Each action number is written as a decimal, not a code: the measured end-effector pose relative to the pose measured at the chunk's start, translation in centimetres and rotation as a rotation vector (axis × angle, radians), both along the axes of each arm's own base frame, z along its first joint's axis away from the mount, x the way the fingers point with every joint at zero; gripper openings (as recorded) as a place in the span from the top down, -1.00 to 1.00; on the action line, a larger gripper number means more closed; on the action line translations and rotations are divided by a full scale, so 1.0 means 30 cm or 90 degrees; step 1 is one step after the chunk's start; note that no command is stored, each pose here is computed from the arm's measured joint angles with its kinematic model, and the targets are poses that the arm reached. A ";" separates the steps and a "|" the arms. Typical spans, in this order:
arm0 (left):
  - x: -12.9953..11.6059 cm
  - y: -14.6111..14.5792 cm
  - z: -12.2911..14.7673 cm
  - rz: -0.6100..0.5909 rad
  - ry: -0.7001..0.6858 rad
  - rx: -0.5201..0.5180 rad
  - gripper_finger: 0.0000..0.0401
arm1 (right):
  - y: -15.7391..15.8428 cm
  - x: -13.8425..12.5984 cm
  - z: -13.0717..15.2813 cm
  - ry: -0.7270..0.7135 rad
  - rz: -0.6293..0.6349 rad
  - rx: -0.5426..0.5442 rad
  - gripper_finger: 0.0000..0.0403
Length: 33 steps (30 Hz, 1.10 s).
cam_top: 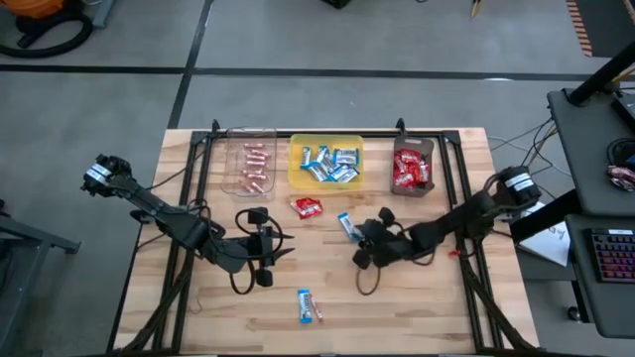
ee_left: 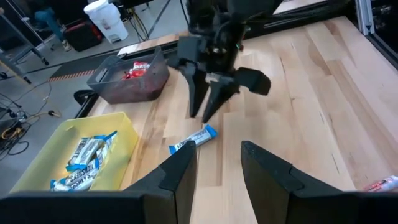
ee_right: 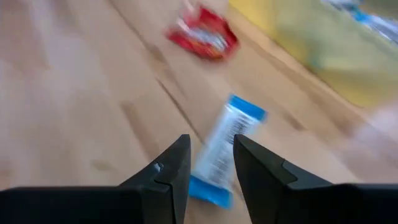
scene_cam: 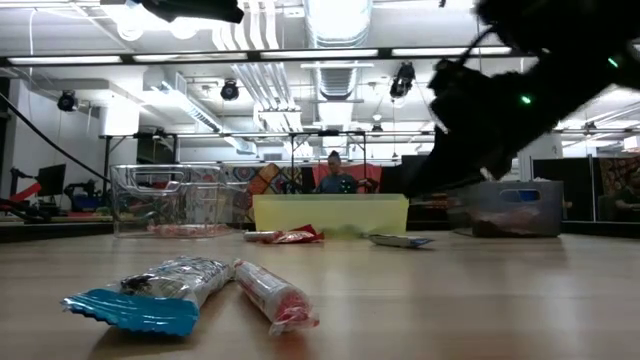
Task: Sort candy
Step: Put the white chocolate into the yellow bin
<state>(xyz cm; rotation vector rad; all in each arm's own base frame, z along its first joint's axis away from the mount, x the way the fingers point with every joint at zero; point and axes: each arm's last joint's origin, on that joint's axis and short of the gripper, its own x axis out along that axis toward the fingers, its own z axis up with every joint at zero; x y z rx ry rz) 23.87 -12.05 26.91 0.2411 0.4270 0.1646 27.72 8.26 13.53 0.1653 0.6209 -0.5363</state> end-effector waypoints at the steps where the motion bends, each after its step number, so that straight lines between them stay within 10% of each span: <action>1: 0.001 0.000 0.001 0.000 -0.002 -0.002 0.45 | -0.002 -0.010 -0.021 -0.040 0.009 -0.004 0.42; 13: 0.002 -0.001 -0.002 0.000 -0.007 -0.005 0.45 | -0.027 -0.013 -0.196 -0.131 -0.023 -0.051 0.42; 33: 0.002 -0.001 -0.003 0.001 -0.007 -0.008 0.45 | 0.018 0.098 -0.127 -0.097 0.025 -0.109 0.38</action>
